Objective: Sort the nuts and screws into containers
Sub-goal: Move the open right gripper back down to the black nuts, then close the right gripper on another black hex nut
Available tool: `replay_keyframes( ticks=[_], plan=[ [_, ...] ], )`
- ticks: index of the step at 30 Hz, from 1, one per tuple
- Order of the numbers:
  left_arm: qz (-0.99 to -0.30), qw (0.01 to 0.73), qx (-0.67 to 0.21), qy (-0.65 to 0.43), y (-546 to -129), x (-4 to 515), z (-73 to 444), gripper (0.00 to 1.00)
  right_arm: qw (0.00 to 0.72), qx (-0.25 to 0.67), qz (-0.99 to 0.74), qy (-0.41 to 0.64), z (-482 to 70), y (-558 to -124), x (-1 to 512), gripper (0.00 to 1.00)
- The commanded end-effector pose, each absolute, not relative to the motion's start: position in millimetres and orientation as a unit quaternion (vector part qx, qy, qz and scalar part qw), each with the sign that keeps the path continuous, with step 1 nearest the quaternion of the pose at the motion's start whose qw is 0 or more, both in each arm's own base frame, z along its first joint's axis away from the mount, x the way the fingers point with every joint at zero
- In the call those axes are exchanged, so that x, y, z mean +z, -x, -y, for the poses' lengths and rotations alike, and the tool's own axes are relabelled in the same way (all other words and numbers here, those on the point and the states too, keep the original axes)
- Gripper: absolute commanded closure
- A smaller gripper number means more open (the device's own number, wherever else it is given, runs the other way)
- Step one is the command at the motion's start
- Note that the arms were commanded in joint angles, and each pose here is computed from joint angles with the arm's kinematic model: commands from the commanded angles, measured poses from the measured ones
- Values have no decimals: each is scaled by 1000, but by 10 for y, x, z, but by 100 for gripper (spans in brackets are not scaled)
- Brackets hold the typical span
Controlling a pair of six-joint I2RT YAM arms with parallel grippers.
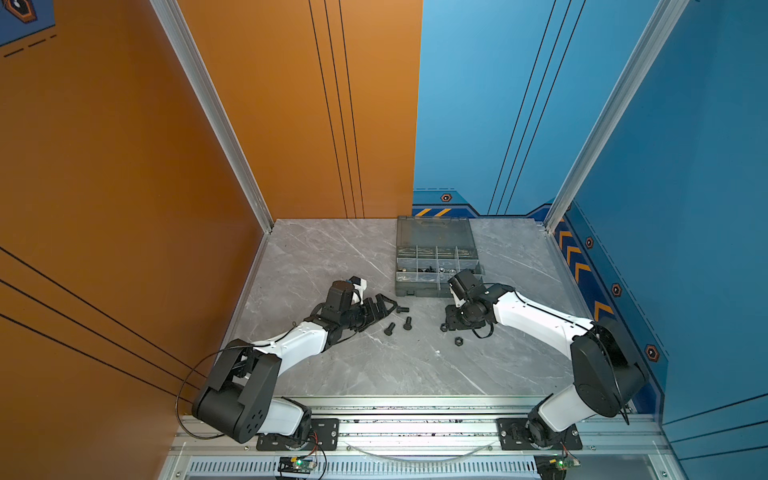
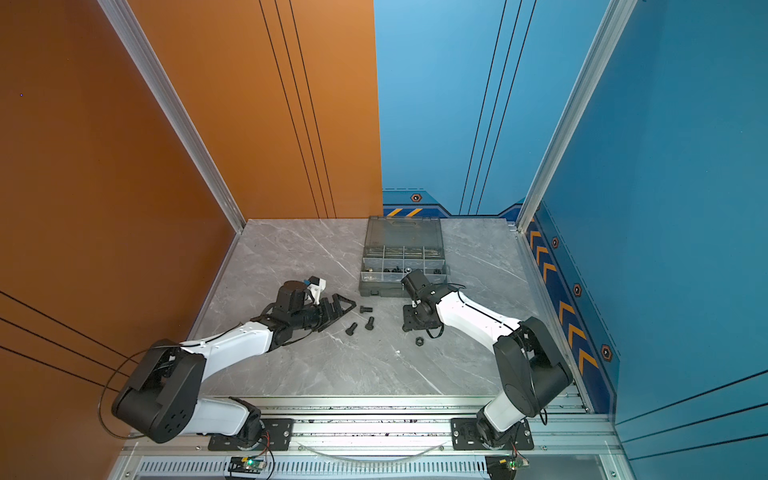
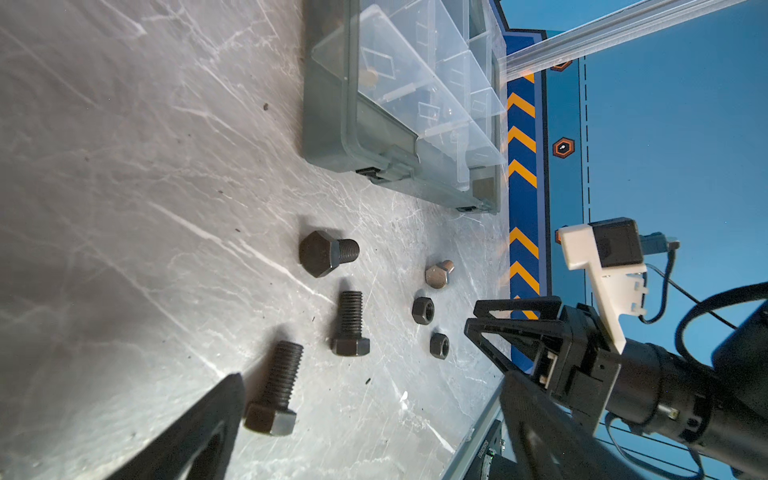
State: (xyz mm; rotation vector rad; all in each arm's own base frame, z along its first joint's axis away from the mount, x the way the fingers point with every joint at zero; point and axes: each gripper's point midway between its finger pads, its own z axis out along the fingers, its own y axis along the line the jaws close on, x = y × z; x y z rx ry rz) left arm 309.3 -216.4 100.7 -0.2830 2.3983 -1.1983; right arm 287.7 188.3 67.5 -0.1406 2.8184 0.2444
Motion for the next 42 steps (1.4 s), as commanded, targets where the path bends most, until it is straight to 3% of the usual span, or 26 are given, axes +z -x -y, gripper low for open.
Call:
replay_keyframes(
  ticks=[1, 25, 36, 42],
  plan=[
    [-869, 216, -436, 91, -3041, 970, 2194, 2, 180, 75, -981, 8, -1892, -2968, 662, 46],
    [-870, 219, -430, 99, -3007, 909, 2129, 2, 152, 39, -987, 20, -2083, -2975, 296, 47],
    [-870, 218, -432, 101, -3016, 894, 2125, 2, 137, 37, -989, 30, -2145, -2983, 187, 51],
    [-869, 217, -433, 103, -3024, 888, 2117, 2, 130, 35, -990, 33, -2168, -2968, 147, 59]
  ],
)
